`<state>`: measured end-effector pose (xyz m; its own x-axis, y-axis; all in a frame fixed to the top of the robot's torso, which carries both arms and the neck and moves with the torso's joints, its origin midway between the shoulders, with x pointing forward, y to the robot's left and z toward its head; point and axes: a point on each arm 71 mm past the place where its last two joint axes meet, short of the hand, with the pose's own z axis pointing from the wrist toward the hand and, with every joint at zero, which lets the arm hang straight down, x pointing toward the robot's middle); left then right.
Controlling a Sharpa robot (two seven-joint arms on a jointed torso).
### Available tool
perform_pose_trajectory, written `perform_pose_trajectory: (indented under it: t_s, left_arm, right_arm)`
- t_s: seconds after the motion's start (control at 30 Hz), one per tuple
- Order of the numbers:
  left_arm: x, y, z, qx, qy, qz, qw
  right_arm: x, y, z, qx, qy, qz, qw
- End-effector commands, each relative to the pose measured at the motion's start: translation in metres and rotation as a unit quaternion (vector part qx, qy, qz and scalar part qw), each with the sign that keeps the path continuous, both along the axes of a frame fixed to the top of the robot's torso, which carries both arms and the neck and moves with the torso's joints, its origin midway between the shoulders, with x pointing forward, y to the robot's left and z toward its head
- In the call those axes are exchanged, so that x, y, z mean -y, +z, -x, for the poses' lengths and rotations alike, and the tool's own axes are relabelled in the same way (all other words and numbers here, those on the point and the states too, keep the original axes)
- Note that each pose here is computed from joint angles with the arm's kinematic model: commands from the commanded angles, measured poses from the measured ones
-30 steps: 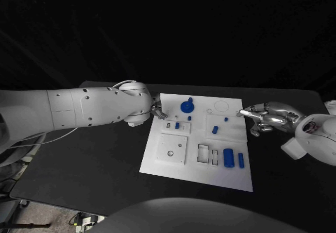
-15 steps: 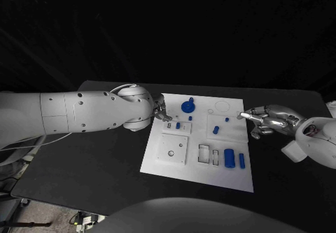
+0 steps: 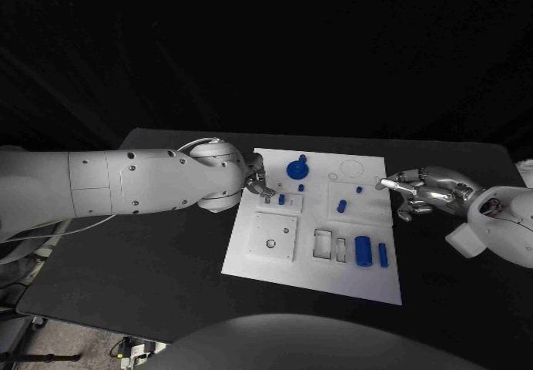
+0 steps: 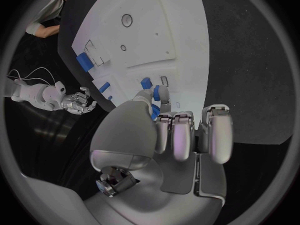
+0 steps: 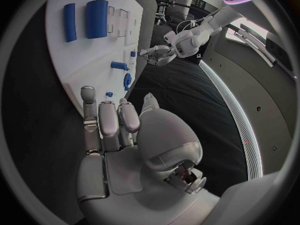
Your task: Assemble the parts on the task board
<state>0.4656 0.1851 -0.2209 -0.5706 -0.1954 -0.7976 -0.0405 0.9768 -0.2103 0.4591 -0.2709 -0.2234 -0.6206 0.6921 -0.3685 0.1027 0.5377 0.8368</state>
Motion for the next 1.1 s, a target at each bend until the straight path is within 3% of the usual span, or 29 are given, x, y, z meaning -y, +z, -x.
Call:
perform_pose_trajectory:
  t_s: [0.03,0.4,1.1]
  left_arm:
    - [-0.0032,-0.0041,0.0017,-0.018,0.019,-0.026,0.999]
    - [-0.0024,-0.011,0.0024,-0.027,0.018,-0.024,0.999]
    - [-0.0037,-0.0136,-0.0011,-0.026,0.02,-0.024,0.999]
  right_arm:
    - [-0.0013,-0.0004,0.0009,-0.001,0.008,-0.004,1.0]
    - [-0.0015,-0.0007,0.0008,-0.001,0.008,-0.004,1.0]
    - [-0.0018,-0.0008,0.0005,-0.001,0.008,-0.005,1.0]
